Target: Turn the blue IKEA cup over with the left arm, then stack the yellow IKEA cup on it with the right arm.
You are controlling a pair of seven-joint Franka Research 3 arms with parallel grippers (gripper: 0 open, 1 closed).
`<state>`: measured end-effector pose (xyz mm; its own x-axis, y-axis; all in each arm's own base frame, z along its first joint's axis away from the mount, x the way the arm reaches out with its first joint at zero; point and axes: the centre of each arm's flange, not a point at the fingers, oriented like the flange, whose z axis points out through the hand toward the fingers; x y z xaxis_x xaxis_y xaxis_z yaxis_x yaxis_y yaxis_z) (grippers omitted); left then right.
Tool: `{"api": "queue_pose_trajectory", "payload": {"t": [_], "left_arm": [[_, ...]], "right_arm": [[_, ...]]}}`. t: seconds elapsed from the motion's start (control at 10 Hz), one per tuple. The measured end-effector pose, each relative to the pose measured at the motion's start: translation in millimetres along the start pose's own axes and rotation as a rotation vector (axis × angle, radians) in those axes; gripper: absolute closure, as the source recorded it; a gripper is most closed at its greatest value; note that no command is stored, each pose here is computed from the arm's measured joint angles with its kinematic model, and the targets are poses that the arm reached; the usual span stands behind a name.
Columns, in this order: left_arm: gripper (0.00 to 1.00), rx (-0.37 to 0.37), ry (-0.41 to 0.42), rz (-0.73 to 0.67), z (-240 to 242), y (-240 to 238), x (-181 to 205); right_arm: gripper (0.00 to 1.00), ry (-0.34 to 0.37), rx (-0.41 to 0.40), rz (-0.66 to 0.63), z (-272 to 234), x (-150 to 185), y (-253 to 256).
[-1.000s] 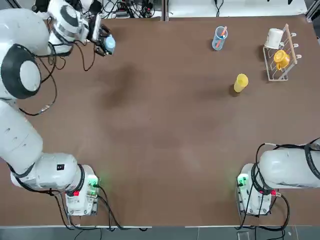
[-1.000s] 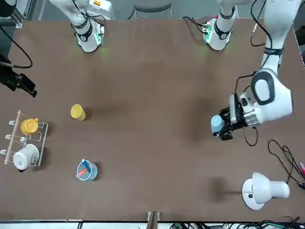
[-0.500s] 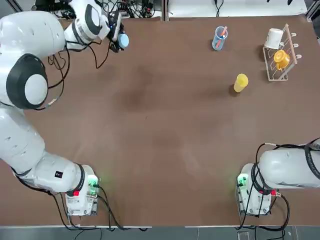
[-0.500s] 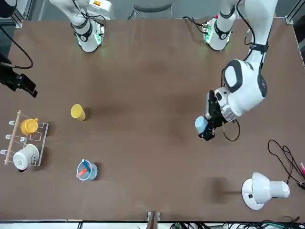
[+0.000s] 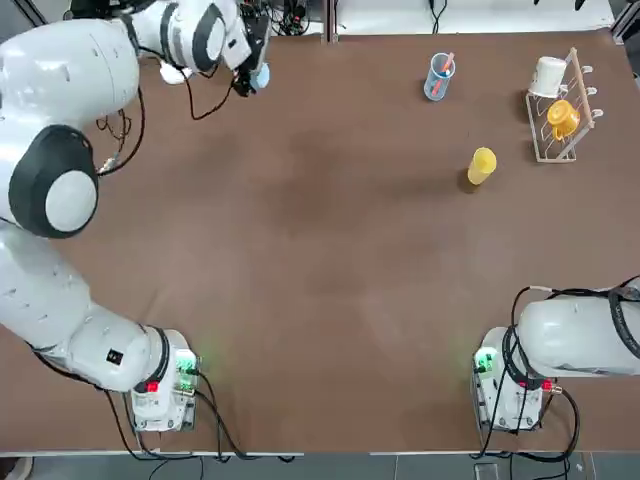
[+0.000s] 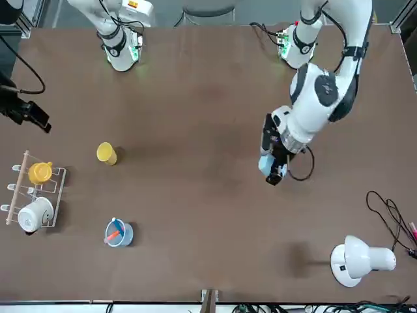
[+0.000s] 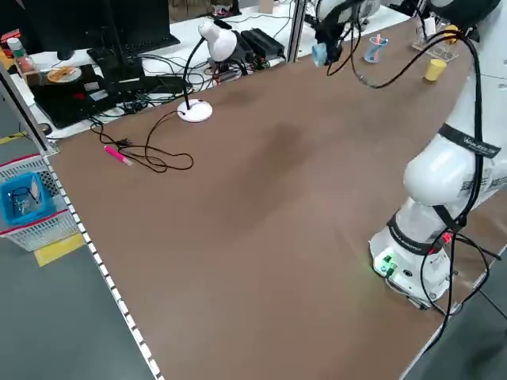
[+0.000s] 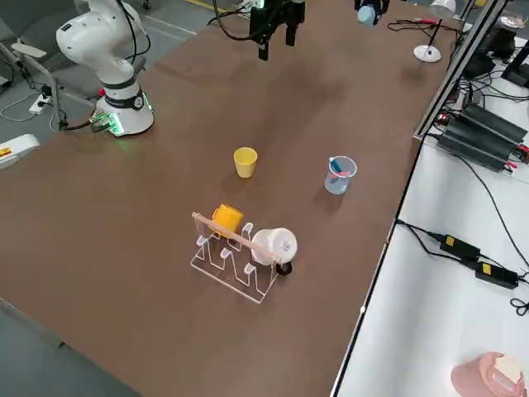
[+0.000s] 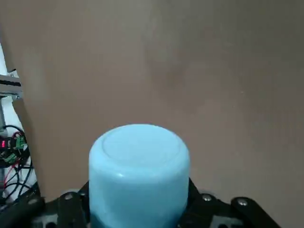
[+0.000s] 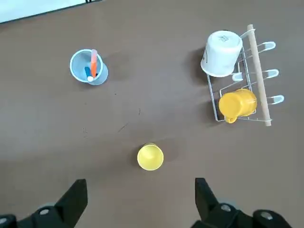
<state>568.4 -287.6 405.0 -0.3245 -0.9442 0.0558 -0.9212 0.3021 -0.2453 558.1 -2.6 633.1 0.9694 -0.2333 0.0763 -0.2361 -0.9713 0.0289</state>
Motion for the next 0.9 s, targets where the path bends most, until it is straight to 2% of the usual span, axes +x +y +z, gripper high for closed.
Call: {"api": "queue_pose_trajectory", "payload": {"t": [0.2, 0.5, 0.9], "left_arm": [[0.33, -0.022, -0.144, 0.074, 11, 12, 59], [0.33, -0.061, -0.411, 0.160, 56, 22, 145], [0.33, -0.090, -0.674, 0.229, 147, 52, 221]], "right_arm": [[0.00, 0.001, 0.000, 0.000, 0, 0, 0], [0.00, 0.000, 0.000, 0.000, 0, 0, 0], [0.00, -0.001, 0.000, -0.001, 1, 0, 0]]}}
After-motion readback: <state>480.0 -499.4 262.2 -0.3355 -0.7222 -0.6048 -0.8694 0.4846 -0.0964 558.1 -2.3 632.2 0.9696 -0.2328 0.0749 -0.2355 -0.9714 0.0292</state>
